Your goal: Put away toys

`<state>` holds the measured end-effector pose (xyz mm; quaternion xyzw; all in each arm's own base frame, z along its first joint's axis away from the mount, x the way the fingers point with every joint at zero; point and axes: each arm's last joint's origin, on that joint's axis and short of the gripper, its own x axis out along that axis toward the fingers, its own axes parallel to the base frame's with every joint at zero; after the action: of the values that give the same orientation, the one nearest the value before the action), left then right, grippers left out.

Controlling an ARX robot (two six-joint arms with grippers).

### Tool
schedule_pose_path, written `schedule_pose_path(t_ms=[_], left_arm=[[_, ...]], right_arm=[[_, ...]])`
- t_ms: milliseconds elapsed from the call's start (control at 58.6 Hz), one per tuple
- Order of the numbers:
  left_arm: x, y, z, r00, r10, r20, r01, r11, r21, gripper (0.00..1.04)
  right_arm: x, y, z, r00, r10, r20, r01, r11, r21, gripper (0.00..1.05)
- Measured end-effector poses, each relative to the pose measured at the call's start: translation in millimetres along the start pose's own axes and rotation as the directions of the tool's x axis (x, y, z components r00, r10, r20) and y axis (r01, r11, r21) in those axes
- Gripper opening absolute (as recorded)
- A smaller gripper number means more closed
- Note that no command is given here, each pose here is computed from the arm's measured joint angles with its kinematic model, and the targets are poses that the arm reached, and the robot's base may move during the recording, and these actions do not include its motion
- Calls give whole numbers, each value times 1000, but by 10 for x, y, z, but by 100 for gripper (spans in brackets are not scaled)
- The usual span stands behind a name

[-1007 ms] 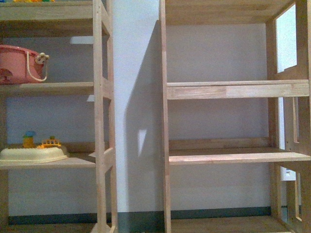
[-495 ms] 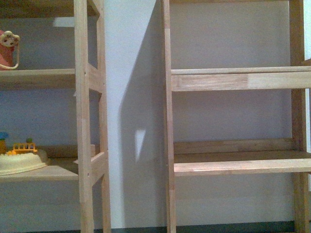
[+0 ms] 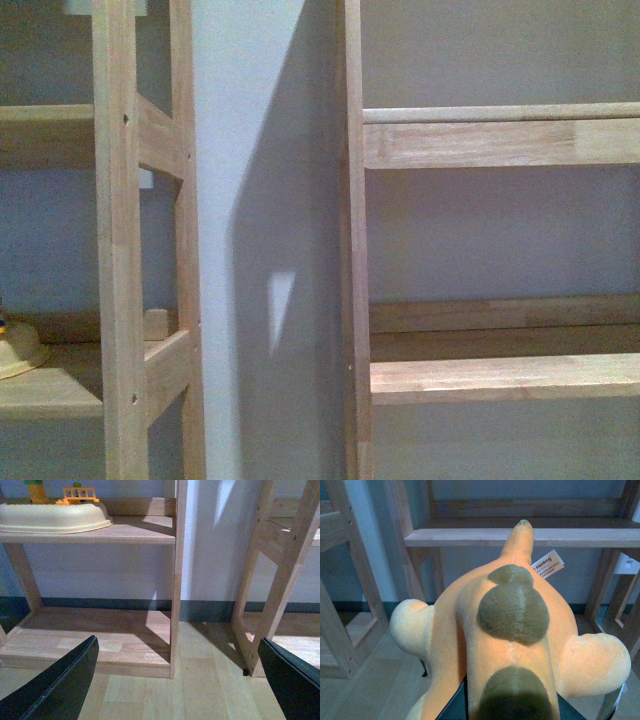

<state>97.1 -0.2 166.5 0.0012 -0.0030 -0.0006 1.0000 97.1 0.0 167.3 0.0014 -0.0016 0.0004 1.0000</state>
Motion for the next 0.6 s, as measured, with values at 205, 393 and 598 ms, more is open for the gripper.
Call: schedule_pose_path(t_ms=[205,393,598], left_arm=[[0,0,0,1000,0,0,0,1000,0,99],[0,0,0,1000,0,0,0,1000,0,99],[1,0,-1,1000,0,-2,0,1000,0,99]], right_arm=[[0,0,0,1000,0,0,0,1000,0,10],[0,0,0,1000,0,0,0,1000,0,10],[0,0,0,1000,0,0,0,1000,0,10]])
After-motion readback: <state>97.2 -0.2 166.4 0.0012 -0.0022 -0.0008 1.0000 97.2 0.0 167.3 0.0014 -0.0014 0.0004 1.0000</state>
